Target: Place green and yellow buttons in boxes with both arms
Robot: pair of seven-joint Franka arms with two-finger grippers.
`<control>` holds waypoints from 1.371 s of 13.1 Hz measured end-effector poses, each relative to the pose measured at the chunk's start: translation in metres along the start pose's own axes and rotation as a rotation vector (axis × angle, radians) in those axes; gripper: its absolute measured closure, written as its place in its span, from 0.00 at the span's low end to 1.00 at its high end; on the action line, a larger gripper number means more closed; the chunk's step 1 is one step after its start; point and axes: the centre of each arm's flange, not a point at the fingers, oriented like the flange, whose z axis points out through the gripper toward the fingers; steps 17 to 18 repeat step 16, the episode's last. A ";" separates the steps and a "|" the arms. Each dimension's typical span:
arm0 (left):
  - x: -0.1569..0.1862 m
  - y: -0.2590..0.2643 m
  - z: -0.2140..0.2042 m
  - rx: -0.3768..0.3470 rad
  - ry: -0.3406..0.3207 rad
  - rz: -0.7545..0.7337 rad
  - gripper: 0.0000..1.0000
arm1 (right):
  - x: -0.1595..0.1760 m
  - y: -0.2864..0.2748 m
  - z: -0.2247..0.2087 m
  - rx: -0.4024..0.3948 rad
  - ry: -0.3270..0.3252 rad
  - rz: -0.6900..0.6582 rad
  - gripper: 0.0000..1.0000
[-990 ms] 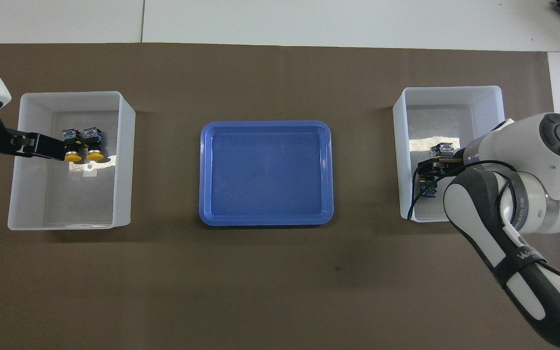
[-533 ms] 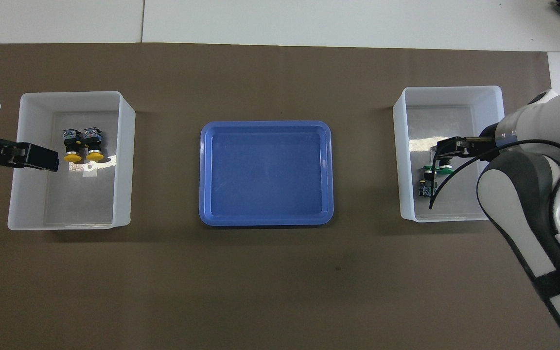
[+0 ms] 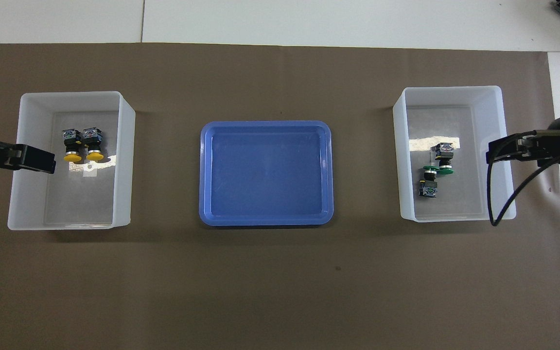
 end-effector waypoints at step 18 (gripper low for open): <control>-0.001 -0.011 -0.002 0.000 0.004 -0.020 0.00 | -0.018 0.014 -0.047 0.003 0.009 -0.054 0.00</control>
